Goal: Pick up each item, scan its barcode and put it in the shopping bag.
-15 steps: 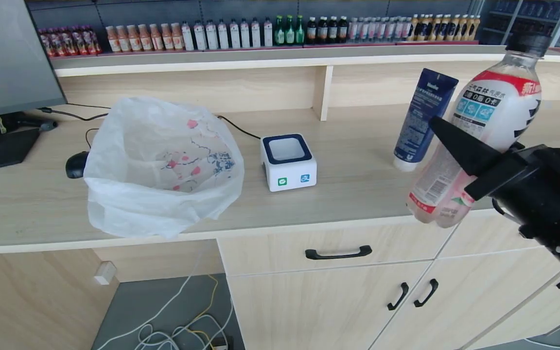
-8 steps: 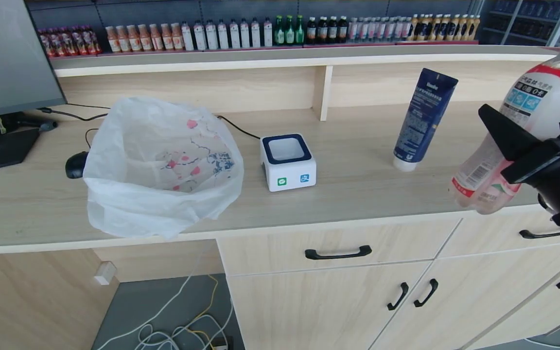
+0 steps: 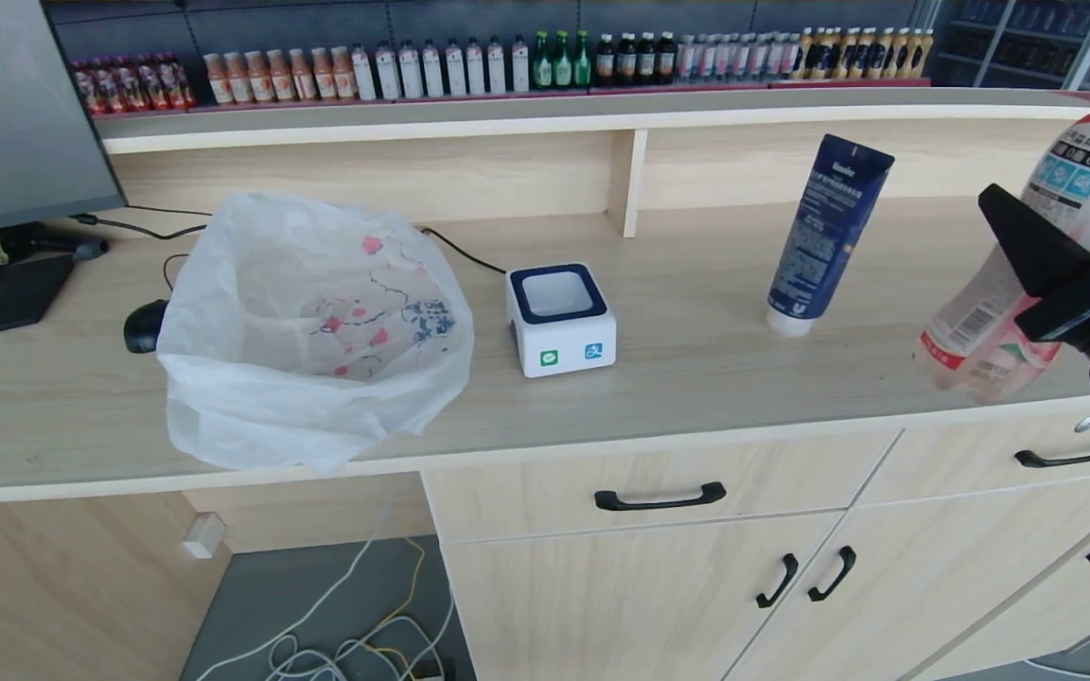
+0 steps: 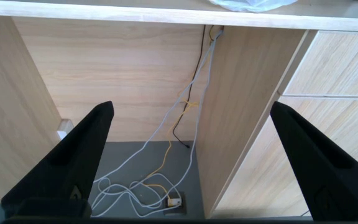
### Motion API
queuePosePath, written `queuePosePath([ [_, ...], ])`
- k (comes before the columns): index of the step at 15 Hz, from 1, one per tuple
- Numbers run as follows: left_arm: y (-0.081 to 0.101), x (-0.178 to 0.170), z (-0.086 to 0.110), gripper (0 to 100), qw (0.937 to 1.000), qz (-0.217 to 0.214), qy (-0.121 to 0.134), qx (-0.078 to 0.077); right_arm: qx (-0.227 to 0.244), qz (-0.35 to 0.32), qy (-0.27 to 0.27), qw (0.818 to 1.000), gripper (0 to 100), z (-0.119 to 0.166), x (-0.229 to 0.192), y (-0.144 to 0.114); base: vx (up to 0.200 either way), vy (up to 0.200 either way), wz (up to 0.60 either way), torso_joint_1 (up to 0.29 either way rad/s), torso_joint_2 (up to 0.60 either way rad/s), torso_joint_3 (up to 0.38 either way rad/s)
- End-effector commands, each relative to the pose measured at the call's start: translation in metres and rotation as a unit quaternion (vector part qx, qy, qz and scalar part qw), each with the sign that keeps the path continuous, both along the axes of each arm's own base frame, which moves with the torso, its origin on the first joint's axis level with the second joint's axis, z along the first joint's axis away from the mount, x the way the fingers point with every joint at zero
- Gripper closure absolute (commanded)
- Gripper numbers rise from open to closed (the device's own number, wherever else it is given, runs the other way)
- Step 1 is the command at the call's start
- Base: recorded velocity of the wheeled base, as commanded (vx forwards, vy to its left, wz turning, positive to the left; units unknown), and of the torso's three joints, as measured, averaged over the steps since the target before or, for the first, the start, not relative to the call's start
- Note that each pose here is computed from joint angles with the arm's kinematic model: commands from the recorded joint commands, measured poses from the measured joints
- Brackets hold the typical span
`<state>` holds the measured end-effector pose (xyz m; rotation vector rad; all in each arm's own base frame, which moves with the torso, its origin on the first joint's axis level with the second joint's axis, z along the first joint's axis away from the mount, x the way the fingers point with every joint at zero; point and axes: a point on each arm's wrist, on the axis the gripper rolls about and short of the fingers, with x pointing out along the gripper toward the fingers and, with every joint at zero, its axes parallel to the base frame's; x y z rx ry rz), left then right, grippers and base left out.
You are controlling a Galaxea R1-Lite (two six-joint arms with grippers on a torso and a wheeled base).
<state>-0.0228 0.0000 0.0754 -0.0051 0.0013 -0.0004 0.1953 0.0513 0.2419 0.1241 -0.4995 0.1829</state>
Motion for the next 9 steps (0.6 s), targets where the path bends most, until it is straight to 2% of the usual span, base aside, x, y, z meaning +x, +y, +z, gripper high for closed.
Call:
queuePosePath([
  [1, 0.000, 0.000, 0.000, 0, 1.0000, 0.000, -0.001, -0.001, -0.002, 0.000, 0.002, 1.000, 100, 0.000, 0.001, 0.000, 0.000, 0.200, 0.00, -0.002, 0.00, 0.002],
  [7, 0.000, 0.000, 0.000, 0, 1.0000, 0.000, -0.001, -0.001, 0.008, 0.004, -0.009, 1.000, 100, 0.001, 0.006, 0.001, 0.000, 0.200, 0.00, 0.006, 0.01, 0.003],
  [9, 0.000, 0.000, 0.000, 0, 1.0000, -0.001, -0.001, 0.000, -0.004, -0.004, -0.003, 1.000, 100, -0.002, 0.016, 0.004, 0.000, 0.200, 0.00, 0.000, 0.00, 0.000],
])
